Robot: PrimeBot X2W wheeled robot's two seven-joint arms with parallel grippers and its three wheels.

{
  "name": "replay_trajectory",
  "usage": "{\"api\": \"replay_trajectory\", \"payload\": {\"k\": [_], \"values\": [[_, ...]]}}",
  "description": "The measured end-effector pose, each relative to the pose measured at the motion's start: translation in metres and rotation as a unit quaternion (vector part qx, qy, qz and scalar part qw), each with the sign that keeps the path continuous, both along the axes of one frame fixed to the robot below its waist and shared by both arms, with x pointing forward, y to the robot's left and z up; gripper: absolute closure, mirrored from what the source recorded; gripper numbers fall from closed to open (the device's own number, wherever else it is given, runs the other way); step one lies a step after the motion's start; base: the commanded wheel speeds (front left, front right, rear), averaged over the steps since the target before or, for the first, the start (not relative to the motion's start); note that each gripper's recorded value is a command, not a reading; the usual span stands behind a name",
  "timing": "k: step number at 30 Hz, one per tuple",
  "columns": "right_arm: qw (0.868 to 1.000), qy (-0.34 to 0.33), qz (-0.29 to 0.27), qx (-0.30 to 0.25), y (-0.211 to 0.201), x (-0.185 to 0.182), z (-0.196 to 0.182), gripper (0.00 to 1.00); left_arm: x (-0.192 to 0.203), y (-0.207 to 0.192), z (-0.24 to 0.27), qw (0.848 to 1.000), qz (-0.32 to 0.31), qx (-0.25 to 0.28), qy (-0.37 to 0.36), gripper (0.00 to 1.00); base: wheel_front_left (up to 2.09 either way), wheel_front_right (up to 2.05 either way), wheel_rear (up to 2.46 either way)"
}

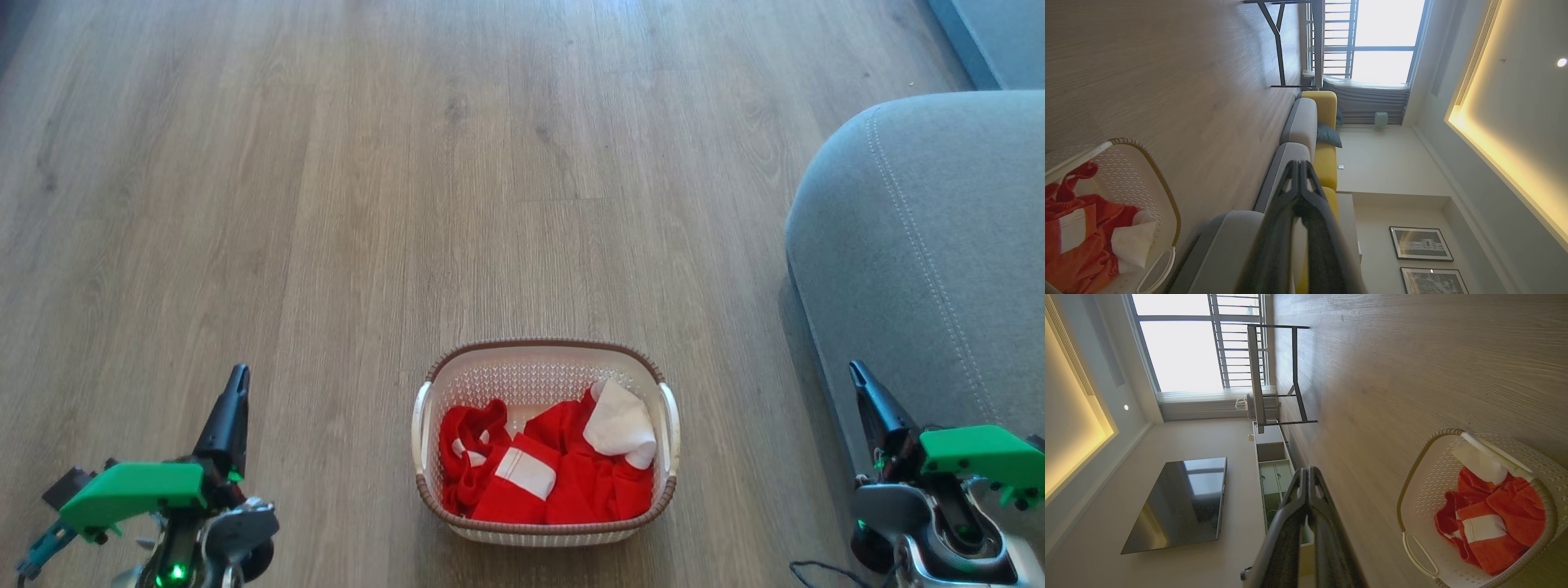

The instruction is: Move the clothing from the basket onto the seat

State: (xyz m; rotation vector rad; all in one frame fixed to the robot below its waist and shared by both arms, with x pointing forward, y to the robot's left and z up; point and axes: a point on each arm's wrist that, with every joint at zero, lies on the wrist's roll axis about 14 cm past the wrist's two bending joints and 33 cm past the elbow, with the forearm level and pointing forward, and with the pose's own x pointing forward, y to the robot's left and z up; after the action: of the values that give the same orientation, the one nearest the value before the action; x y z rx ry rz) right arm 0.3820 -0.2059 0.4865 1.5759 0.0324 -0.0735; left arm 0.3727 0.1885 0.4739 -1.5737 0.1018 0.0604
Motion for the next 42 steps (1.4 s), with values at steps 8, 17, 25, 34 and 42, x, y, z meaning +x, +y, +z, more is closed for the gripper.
{"api": "replay_trajectory", "payload": {"k": [8, 17, 25, 34, 42], "values": [[1.0, 0.0, 0.0, 0.0, 0.0, 0.0, 0.0, 1.0, 0.0, 0.0, 0.0, 1.0, 0.0, 0.0, 0.0, 1.0, 0.0, 0.0, 0.0], [1.0, 0.0, 0.0, 0.0, 0.0001, 0.0, 0.0, 1.0, 0.0, 0.0, 0.0, 1.0, 0.0, 0.0, 0.0, 1.0, 0.0, 0.0, 0.0], [1.0, 0.0, 0.0, 0.0, 0.0001, 0.0, 0.0, 1.0, 0.0, 0.0, 0.0, 1.0, 0.0, 0.0, 0.0, 1.0, 0.0, 0.0, 0.0], [1.0, 0.0, 0.0, 0.0, 0.0001, 0.0, 0.0, 1.0, 0.0, 0.0, 0.0, 1.0, 0.0, 0.0, 0.0, 1.0, 0.0, 0.0, 0.0], [1.0, 0.0, 0.0, 0.0, 0.0001, 0.0, 0.0, 1.0, 0.0, 0.0, 0.0, 1.0, 0.0, 0.0, 0.0, 1.0, 0.0, 0.0, 0.0]]}}
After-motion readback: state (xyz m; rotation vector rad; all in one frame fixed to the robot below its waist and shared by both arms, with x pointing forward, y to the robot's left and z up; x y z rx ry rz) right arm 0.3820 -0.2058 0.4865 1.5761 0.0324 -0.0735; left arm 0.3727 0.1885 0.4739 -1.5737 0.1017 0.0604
